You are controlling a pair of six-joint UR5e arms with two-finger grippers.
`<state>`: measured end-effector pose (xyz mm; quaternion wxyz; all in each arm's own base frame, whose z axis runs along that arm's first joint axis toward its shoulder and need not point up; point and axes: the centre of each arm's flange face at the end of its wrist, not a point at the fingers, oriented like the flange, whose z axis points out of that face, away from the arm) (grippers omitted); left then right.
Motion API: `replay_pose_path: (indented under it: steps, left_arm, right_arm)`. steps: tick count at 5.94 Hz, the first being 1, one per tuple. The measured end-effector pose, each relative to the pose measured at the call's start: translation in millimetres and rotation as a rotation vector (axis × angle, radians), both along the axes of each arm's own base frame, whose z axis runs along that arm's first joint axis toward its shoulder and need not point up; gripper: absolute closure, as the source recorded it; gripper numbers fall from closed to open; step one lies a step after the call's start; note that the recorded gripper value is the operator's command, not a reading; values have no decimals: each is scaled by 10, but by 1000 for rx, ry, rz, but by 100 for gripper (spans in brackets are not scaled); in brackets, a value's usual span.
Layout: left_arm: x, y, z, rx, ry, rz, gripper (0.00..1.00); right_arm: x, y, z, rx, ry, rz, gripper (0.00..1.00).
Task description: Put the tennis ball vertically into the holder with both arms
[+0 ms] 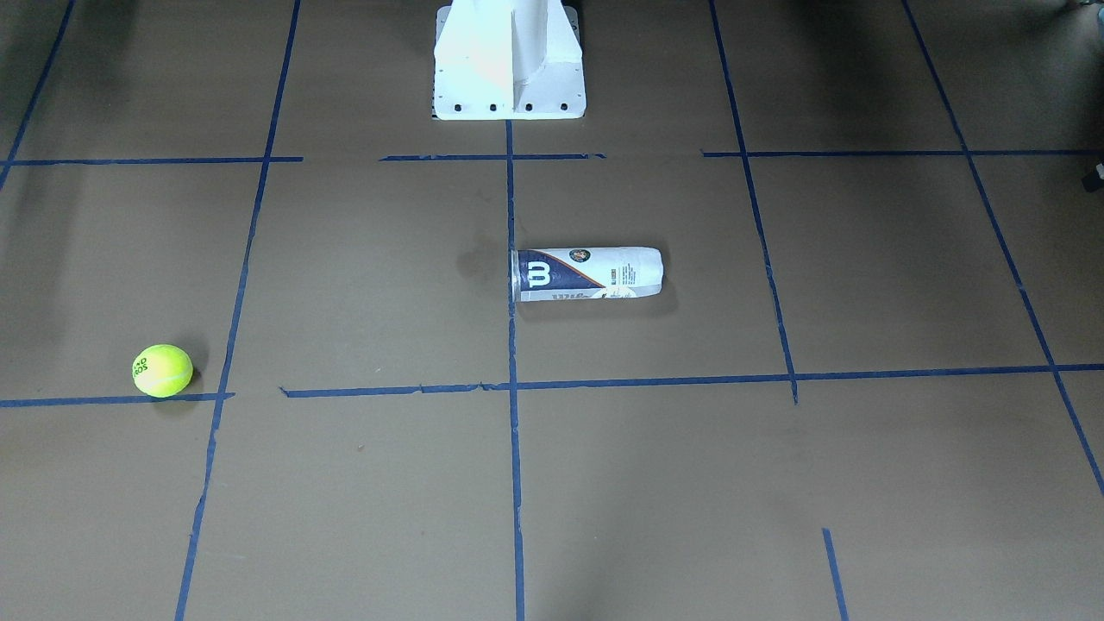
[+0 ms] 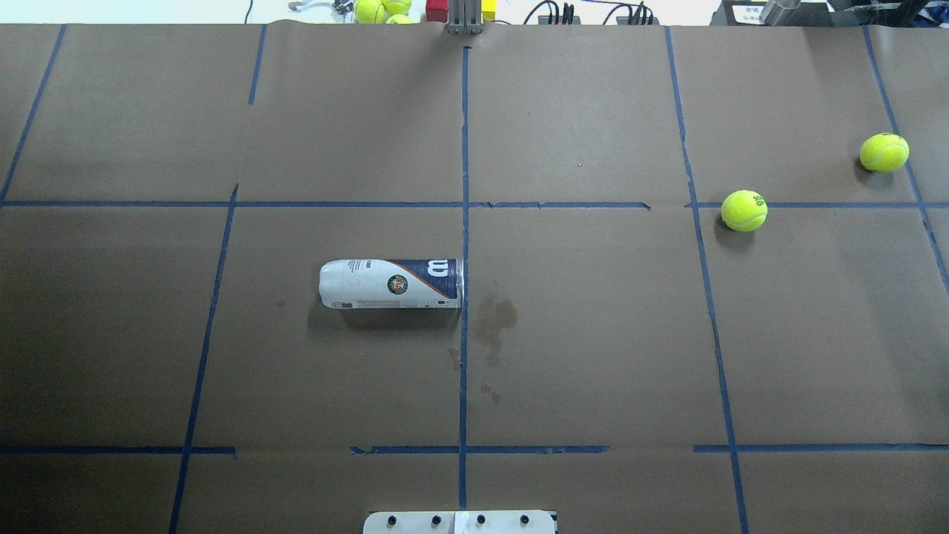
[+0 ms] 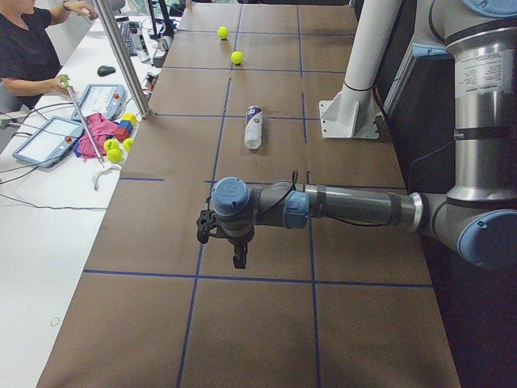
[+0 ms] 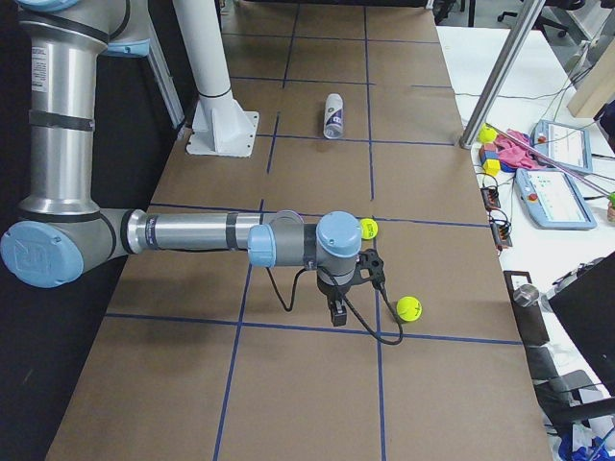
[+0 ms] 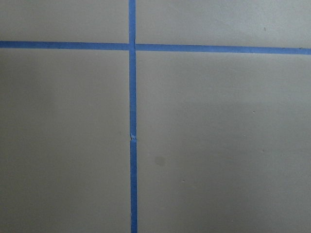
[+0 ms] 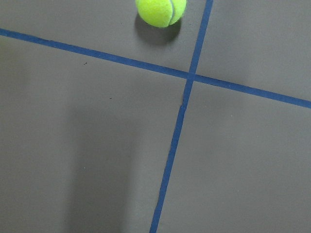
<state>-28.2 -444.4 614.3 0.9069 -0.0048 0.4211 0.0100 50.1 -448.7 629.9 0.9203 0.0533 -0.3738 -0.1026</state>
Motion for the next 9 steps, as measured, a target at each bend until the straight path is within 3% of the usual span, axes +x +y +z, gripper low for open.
replay_pose_path:
  steps: [9]
  left_arm:
    - [7,109,-123,31,-6,3,0]
  right_arm:
    - [-102,-38,-19,-6,-38,-7,0]
